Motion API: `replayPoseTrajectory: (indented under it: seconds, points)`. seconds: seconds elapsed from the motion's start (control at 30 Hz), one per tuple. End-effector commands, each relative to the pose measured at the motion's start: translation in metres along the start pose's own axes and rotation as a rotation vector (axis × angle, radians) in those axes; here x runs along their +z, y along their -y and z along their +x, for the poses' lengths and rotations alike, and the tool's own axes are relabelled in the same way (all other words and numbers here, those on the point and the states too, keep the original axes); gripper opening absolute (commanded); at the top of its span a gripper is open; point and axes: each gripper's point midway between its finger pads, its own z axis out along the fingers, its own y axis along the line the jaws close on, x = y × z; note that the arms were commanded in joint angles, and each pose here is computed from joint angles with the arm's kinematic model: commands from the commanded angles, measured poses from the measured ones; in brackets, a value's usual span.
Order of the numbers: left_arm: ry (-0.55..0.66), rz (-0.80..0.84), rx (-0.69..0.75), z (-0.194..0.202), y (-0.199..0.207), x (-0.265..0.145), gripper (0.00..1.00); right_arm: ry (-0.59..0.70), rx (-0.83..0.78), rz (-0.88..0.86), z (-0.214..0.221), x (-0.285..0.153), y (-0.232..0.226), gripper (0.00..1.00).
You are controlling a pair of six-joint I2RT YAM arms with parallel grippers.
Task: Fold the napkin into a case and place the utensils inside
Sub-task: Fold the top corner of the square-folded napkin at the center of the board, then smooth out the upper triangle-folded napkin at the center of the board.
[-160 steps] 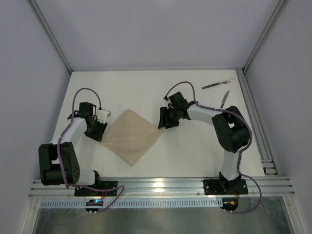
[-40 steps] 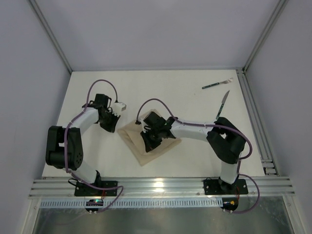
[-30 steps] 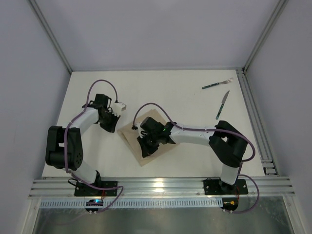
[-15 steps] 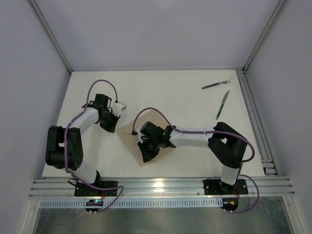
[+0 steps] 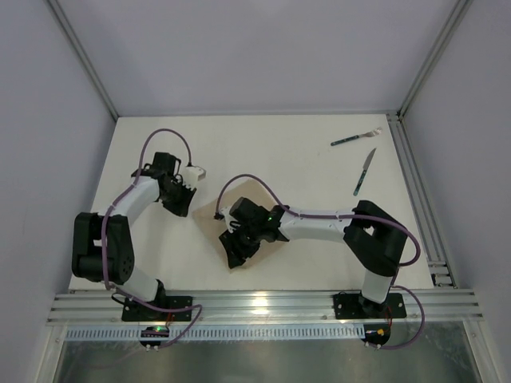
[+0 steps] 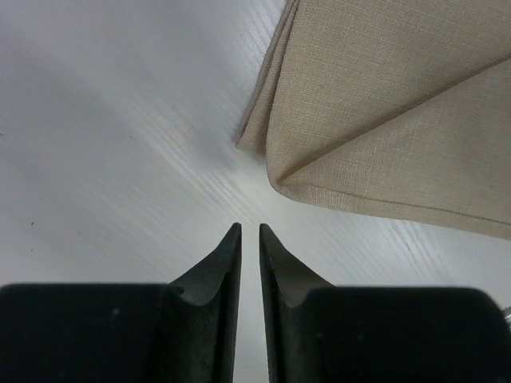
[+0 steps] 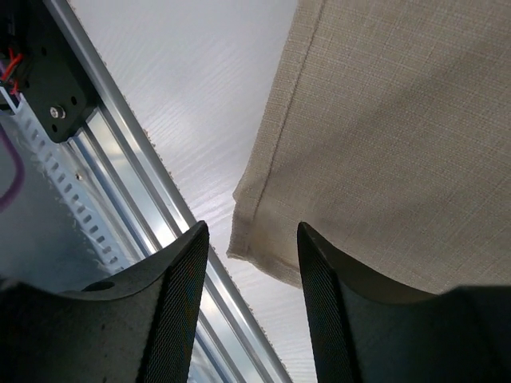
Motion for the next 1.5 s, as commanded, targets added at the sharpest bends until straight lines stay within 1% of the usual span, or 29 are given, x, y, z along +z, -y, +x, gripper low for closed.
replayPoseTrajectory:
  seconds: [0.0,0.03,0.07,0.13,0.2,0.23,0.27,0.33,0.37,0.4,0.43,0.47,0.5,0.6,0.7,0.8,0.87,0.9,0.93,1.0,1.03,1.07,1.17,1.2,1.27,1.3,1.4,1.43,1.47]
  points:
    - [0.089,-0.007,0.022,-0.023,0.001,-0.025,0.18,0.147,-0.069,-0.026,-0.039,-0.033,-0.025,0.53]
    - [0.094,0.006,0.024,-0.024,0.005,-0.027,0.20,0.159,-0.067,-0.016,-0.041,-0.037,-0.024,0.53]
    - [0.105,0.010,0.025,-0.025,0.006,-0.031,0.25,0.187,-0.068,-0.003,-0.046,-0.045,-0.025,0.53]
    - [0.132,0.032,0.031,-0.030,0.012,-0.037,0.34,0.201,-0.055,0.012,-0.044,-0.050,-0.021,0.53]
    - [0.133,0.043,0.040,-0.030,0.016,-0.036,0.40,0.215,-0.023,0.050,-0.042,-0.059,-0.012,0.53]
    - [0.123,0.038,0.045,-0.029,0.016,-0.034,0.44,0.222,0.005,0.081,-0.042,-0.063,-0.001,0.53]
    - [0.114,0.043,0.058,-0.029,0.020,-0.030,0.46,0.230,0.037,0.122,-0.041,-0.066,0.010,0.53]
    - [0.083,0.054,0.071,-0.025,0.024,-0.019,0.52,0.223,0.101,0.183,-0.029,-0.075,0.033,0.52]
    - [0.082,0.053,0.086,-0.026,0.026,-0.015,0.53,0.240,0.153,0.218,-0.028,-0.083,0.053,0.52]
    - [0.073,0.053,0.098,-0.024,0.026,-0.011,0.55,0.224,0.211,0.251,-0.013,-0.085,0.069,0.52]
    - [0.067,0.053,0.104,-0.023,0.026,-0.006,0.58,0.247,0.239,0.259,-0.012,-0.093,0.076,0.52]
    - [0.065,0.040,0.111,-0.023,0.024,-0.004,0.59,0.264,0.293,0.289,-0.008,-0.102,0.096,0.52]
    - [0.075,0.029,0.119,-0.025,0.021,-0.001,0.59,0.244,0.325,0.316,0.007,-0.102,0.108,0.53]
    - [0.067,0.015,0.126,-0.025,0.015,0.006,0.61,0.233,0.373,0.394,0.025,-0.112,0.134,0.58]
    - [0.064,0.015,0.130,-0.025,0.013,0.012,0.61,0.233,0.394,0.428,0.035,-0.118,0.150,0.59]
    - [0.033,0.019,0.134,-0.019,0.012,0.019,0.58,0.233,0.423,0.440,0.042,-0.120,0.161,0.59]
    - [0.023,0.014,0.139,-0.015,0.011,0.024,0.54,0.237,0.436,0.427,0.045,-0.118,0.163,0.59]
    - [0.016,0.014,0.137,-0.014,0.010,0.026,0.51,0.235,0.444,0.423,0.046,-0.117,0.165,0.59]
    - [0.021,0.005,0.139,-0.016,0.008,0.027,0.43,0.236,0.454,0.427,0.047,-0.117,0.168,0.59]
    - [0.011,0.008,0.135,-0.014,0.007,0.032,0.37,0.239,0.455,0.429,0.047,-0.115,0.172,0.58]
    - [0.015,0.006,0.136,-0.015,0.006,0.034,0.31,0.246,0.456,0.426,0.046,-0.115,0.174,0.57]
    - [0.018,0.005,0.135,-0.017,0.005,0.035,0.30,0.263,0.451,0.405,0.041,-0.113,0.173,0.56]
    - [0.016,0.015,0.131,-0.018,0.006,0.038,0.24,0.278,0.454,0.364,0.033,-0.106,0.174,0.44]
    - [0.014,0.017,0.132,-0.017,0.006,0.038,0.21,0.275,0.456,0.350,0.033,-0.104,0.173,0.35]
    - [0.010,0.019,0.135,-0.014,0.006,0.040,0.17,0.270,0.459,0.343,0.032,-0.099,0.175,0.29]
    - [0.010,0.017,0.139,-0.014,0.006,0.040,0.15,0.268,0.461,0.333,0.032,-0.098,0.174,0.24]
    - [0.009,0.012,0.142,-0.014,0.005,0.040,0.08,0.277,0.472,0.327,0.030,-0.097,0.179,0.15]
    - [0.009,0.010,0.141,-0.014,0.004,0.040,0.07,0.283,0.476,0.323,0.029,-0.098,0.179,0.09]
    - [0.013,0.007,0.142,-0.015,0.003,0.040,0.05,0.296,0.480,0.324,0.026,-0.100,0.182,0.05]
